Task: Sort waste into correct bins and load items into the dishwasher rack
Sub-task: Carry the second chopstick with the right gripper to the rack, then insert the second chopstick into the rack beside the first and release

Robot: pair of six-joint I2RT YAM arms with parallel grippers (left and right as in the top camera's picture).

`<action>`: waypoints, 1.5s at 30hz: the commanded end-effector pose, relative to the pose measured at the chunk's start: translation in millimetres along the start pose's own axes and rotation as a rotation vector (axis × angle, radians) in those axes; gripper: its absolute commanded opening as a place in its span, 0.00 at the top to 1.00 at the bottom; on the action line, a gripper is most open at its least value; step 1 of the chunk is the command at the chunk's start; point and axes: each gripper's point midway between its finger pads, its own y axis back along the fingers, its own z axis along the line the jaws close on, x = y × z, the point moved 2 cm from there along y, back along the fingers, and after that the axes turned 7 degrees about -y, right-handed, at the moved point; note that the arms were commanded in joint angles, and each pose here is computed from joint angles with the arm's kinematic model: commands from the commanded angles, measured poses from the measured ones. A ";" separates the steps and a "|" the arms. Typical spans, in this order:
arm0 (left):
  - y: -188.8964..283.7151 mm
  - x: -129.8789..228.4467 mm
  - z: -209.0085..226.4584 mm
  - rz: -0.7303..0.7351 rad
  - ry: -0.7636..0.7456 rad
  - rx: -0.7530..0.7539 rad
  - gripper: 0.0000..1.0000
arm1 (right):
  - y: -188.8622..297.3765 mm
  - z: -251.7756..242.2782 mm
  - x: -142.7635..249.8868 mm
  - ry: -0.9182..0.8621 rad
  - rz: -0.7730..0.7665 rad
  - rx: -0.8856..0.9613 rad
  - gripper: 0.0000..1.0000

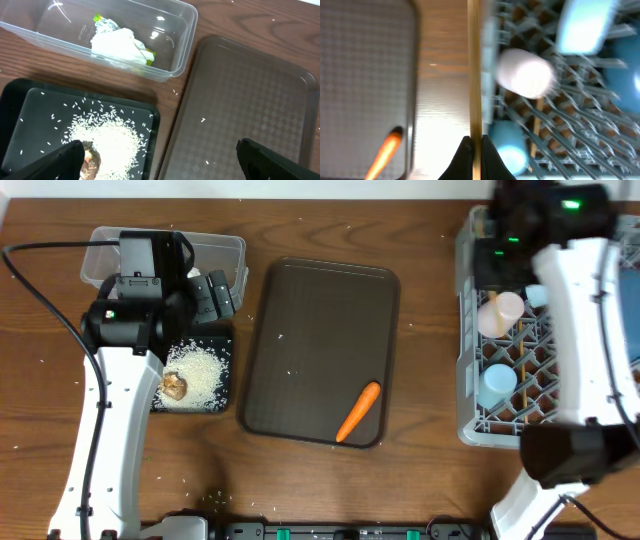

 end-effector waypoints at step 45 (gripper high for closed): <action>-1.5 -0.6 2.5 0.003 0.016 -0.011 0.02 | -97.1 -132.0 82.9 -0.220 0.087 -0.287 0.99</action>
